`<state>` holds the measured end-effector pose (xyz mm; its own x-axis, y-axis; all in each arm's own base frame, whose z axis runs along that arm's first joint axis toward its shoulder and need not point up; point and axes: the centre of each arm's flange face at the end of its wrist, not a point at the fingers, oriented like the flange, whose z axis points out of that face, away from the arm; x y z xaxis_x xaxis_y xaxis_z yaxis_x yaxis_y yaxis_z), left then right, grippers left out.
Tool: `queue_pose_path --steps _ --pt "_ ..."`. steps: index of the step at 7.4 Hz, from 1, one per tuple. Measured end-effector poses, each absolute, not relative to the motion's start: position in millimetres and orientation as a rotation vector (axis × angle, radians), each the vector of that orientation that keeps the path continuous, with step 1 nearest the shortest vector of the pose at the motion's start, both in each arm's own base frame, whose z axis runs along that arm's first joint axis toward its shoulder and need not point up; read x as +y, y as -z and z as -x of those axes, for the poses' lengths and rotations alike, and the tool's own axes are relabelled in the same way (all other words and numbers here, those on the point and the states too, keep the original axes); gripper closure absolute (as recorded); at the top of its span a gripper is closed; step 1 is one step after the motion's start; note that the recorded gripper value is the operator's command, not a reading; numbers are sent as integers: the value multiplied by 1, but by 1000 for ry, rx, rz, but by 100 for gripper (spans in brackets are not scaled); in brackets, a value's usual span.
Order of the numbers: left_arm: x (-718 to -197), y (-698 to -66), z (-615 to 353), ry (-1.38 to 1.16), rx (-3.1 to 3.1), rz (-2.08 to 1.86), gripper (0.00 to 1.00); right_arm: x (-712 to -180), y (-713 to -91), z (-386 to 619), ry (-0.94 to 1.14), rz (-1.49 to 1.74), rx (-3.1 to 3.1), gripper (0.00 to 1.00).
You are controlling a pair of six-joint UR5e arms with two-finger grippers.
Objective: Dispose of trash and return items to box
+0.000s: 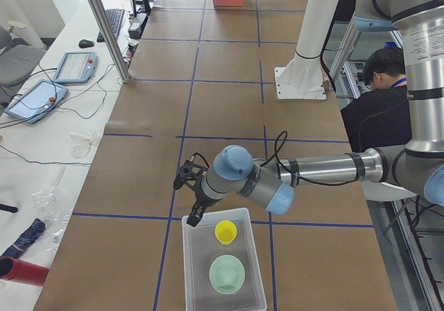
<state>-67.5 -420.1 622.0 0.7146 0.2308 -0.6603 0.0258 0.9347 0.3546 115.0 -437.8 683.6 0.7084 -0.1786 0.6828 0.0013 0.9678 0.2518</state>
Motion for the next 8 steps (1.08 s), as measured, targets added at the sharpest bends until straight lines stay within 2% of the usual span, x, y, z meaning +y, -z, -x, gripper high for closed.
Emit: queue_pose_path --steps 3,8 --pt "-396 -644 60 -28 808 -105 0 -431 -694 -103 91 -121 -745 0" --pt "-389 -646 65 -18 756 -92 0 -403 -660 -98 93 -84 -755 0"
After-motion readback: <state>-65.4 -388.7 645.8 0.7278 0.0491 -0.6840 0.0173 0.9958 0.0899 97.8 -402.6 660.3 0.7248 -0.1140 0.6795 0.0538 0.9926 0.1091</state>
